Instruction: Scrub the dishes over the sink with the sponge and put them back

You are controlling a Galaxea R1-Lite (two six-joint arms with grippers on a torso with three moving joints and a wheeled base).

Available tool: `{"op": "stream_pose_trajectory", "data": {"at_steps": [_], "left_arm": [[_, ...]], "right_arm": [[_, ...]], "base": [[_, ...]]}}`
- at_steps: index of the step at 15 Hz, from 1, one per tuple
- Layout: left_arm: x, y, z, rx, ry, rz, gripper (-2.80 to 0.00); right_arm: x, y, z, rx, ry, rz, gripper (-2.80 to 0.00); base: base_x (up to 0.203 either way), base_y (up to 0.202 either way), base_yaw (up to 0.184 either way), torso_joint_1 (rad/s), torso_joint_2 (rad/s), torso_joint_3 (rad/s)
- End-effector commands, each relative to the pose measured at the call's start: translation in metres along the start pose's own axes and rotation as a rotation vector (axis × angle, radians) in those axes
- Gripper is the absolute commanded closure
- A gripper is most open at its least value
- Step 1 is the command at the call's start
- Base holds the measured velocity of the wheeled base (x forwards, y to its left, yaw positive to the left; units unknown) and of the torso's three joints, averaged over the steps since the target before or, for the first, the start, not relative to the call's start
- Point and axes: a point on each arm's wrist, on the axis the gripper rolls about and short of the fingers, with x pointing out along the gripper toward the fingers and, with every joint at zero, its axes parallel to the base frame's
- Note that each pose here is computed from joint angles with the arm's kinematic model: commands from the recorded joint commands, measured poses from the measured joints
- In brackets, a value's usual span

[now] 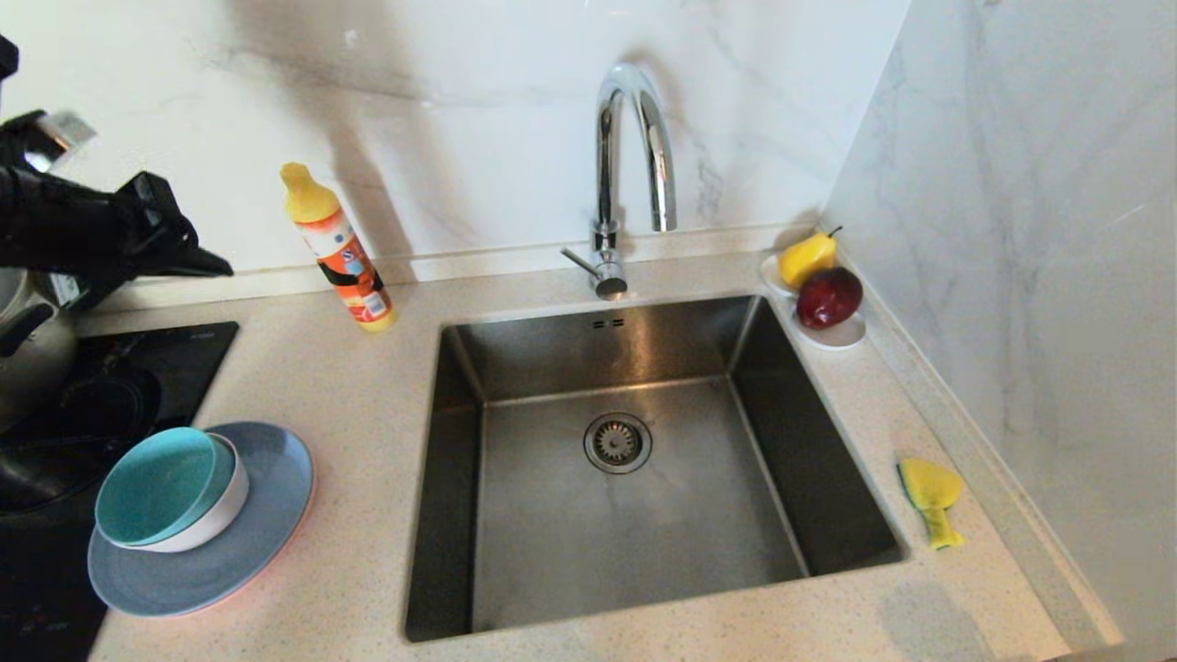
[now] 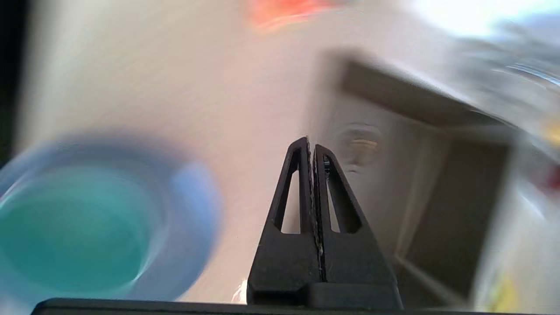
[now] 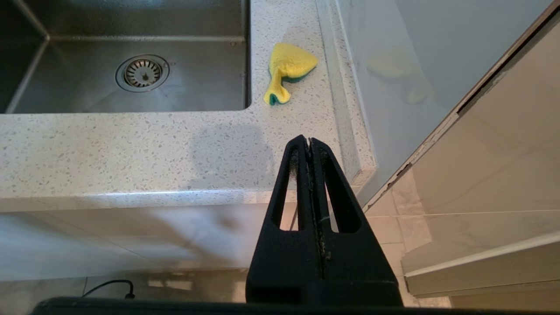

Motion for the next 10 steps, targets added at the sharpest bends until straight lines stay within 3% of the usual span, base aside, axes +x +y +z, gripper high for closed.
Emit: {"op": "stream_pose_trajectory", "data": {"at_steps": [1, 3, 4, 6, 8, 10], "left_arm": [[-0.023, -0.035, 0.008, 0.23, -0.128, -0.226, 0.0], [-0.04, -0.058, 0.004, 0.41, -0.233, -0.253, 0.0], [-0.051, -0.062, -0.004, 0.503, -0.264, -0.239, 0.0], [-0.081, -0.063, -0.027, 0.632, -0.311, -0.234, 0.0], [-0.122, -0.057, -0.058, 0.693, -0.394, -0.227, 0.0], [-0.165, -0.045, -0.097, 0.712, -0.502, -0.171, 0.0]], "right_arm": [[0.0, 0.0, 0.0, -0.001, 0.001, 0.0, 0.0], [0.0, 0.0, 0.0, -0.001, 0.001, 0.0, 0.0], [0.0, 0.0, 0.0, -0.001, 0.001, 0.0, 0.0], [0.0, 0.0, 0.0, -0.001, 0.001, 0.001, 0.0], [0.0, 0.0, 0.0, -0.001, 0.001, 0.002, 0.0], [0.0, 0.0, 0.0, -0.001, 0.001, 0.0, 0.0]], "base": [[0.0, 0.0, 0.0, 0.0, 0.0, 0.0], [0.0, 0.0, 0.0, 0.0, 0.0, 0.0], [0.0, 0.0, 0.0, 0.0, 0.0, 0.0], [0.0, 0.0, 0.0, 0.0, 0.0, 0.0], [0.0, 0.0, 0.0, 0.0, 0.0, 0.0], [0.0, 0.0, 0.0, 0.0, 0.0, 0.0]]}}
